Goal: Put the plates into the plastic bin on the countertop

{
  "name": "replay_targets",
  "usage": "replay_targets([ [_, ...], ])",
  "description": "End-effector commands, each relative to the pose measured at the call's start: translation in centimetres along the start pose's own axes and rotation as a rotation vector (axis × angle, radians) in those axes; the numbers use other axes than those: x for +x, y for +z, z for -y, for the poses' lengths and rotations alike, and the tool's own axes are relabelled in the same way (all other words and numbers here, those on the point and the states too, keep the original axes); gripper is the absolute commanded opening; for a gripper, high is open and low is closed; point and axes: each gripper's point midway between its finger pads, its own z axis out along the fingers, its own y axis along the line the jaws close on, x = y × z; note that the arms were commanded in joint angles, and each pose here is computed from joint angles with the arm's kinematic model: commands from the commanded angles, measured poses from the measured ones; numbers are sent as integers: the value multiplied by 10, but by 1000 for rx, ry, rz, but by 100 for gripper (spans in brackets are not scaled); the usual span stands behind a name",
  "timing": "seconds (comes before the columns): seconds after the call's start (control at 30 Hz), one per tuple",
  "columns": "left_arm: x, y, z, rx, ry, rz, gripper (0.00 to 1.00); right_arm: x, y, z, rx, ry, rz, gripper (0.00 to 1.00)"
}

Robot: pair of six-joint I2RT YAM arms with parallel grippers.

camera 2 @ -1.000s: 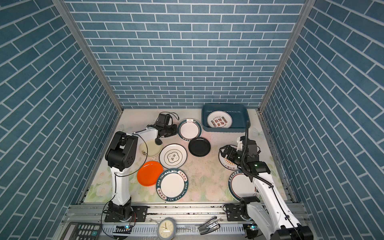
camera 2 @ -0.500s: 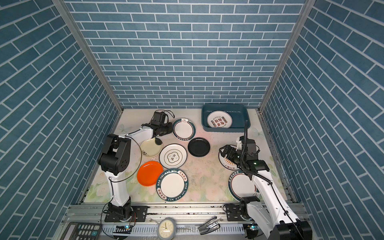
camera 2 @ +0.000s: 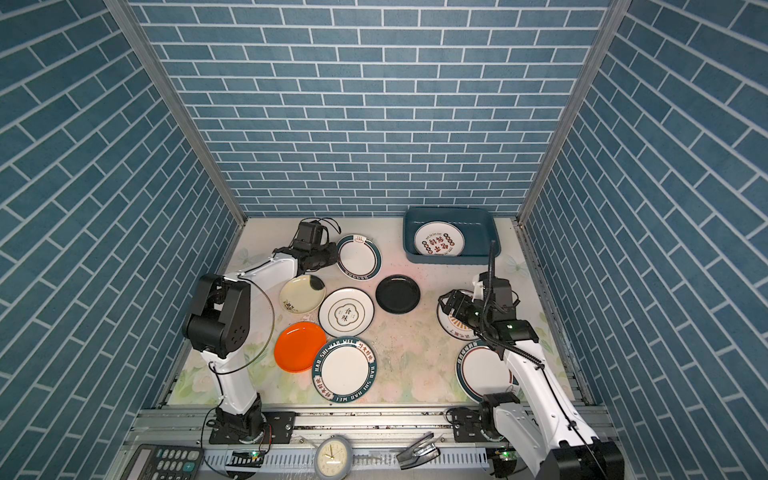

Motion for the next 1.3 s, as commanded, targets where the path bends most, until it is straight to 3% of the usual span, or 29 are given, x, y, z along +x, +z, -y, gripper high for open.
replay_targets([
  [0.0,-6,-13,-4,-12,9,26,0,-8,-1,-6,-16,27,17,92],
  [0.4,-26,-50,23,141,-42,83,0,-8,4,-11,-53,52,10,92],
  [0.7,-35,-83,45,262,-79,133,0,-10,20,-37,-224,121,-23,88],
  [0.83,-33,-86,45,271,-90,131,0,-11,26,-41,-236,120,-36,88],
  [1.03,-28,-92,62,387,-148,116,0,-18,33,-68,-286,71,-21,88],
  [1.27,-15,-89,60,407,-180,85,0,-5,70,-83,-300,57,-87,86],
])
